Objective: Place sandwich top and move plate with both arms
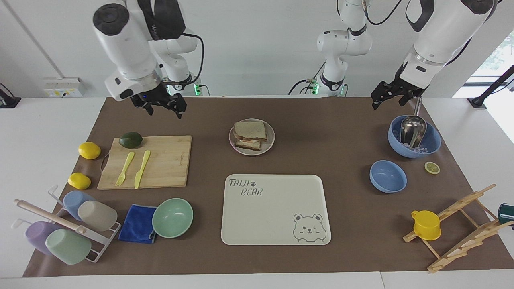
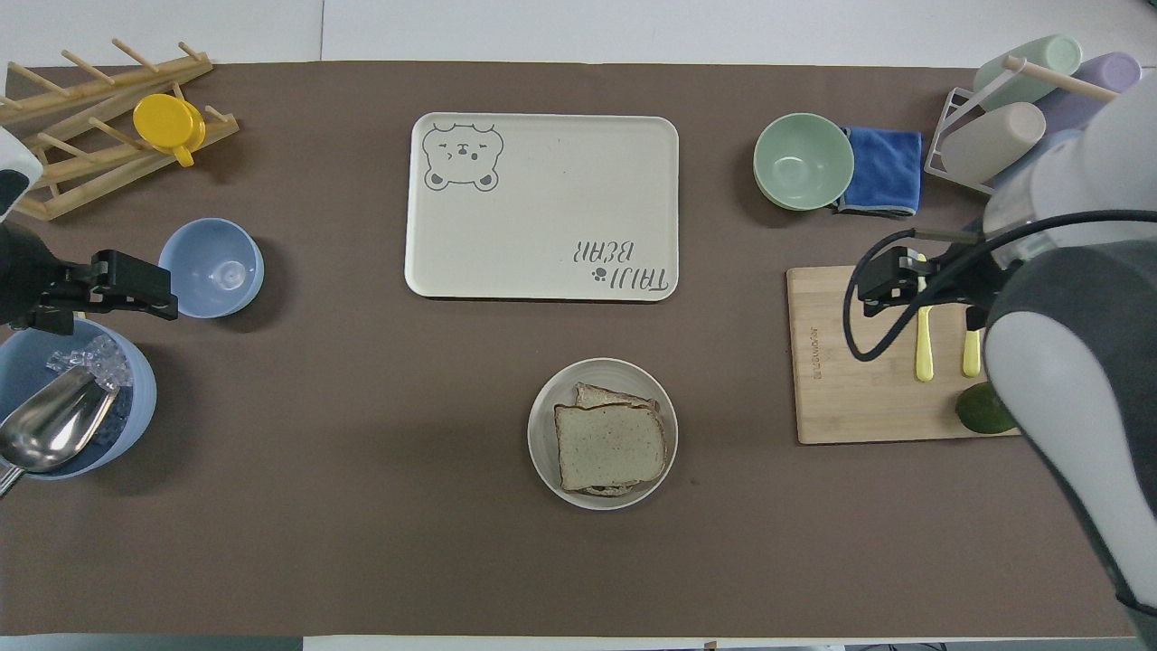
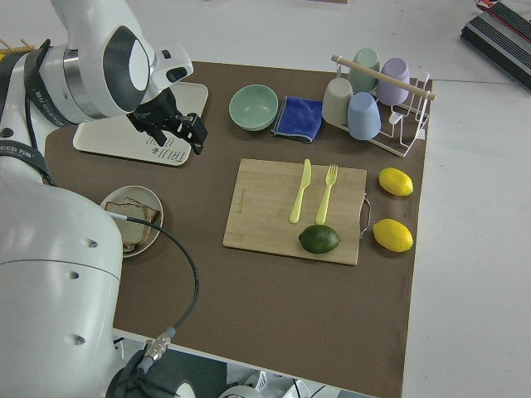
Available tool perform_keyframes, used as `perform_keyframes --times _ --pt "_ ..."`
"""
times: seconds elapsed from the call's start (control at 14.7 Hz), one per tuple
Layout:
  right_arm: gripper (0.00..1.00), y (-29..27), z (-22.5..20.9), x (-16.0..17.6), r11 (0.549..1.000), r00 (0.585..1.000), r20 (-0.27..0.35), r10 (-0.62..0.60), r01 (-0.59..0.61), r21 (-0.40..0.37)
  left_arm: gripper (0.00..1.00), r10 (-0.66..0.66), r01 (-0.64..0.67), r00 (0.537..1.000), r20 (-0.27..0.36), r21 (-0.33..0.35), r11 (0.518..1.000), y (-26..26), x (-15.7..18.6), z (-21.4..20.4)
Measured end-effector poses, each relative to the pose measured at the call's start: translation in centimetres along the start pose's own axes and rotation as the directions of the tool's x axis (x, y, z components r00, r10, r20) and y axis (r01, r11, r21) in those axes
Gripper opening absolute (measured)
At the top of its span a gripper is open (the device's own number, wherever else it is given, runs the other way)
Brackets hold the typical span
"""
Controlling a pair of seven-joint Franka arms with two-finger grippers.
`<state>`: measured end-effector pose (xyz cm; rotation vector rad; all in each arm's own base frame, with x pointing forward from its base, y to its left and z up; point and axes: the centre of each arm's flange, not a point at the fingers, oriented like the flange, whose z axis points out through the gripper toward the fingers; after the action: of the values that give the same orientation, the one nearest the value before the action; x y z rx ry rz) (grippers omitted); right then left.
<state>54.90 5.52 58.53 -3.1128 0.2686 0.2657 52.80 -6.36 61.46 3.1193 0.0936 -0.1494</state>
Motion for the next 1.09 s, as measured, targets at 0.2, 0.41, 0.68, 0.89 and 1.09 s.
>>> perform_keyframes --times 0.2,0.41,0.68,0.89,1.09 --pt "1.0 4.3 -1.6 1.1 1.0 1.0 0.011 -0.01 0.01 0.009 1.0 0.0 0.0 1.0 0.0 0.0 1.0 0.0 0.0 0.0" --pt "1.0 4.9 -1.5 1.8 1.0 1.0 0.011 0.001 -0.001 0.01 1.0 0.0 0.0 1.0 0.001 0.0 1.0 0.0 0.0 0.0" --pt "1.0 5.4 -1.6 1.8 1.0 1.0 0.023 0.01 -0.01 0.008 1.0 0.012 -0.012 1.0 -0.001 0.001 1.0 0.6 -0.2 0.1" --pt "1.0 6.0 -1.8 1.7 1.0 1.0 0.027 -0.002 0.001 0.009 1.0 0.035 -0.036 0.999 -0.029 -0.025 0.999 3.0 -0.7 2.0" --pt "1.0 7.7 -2.0 1.9 1.0 0.999 0.024 -0.023 0.022 0.014 1.0 0.05 -0.053 0.998 -0.047 -0.069 0.996 7.2 -1.7 6.2"
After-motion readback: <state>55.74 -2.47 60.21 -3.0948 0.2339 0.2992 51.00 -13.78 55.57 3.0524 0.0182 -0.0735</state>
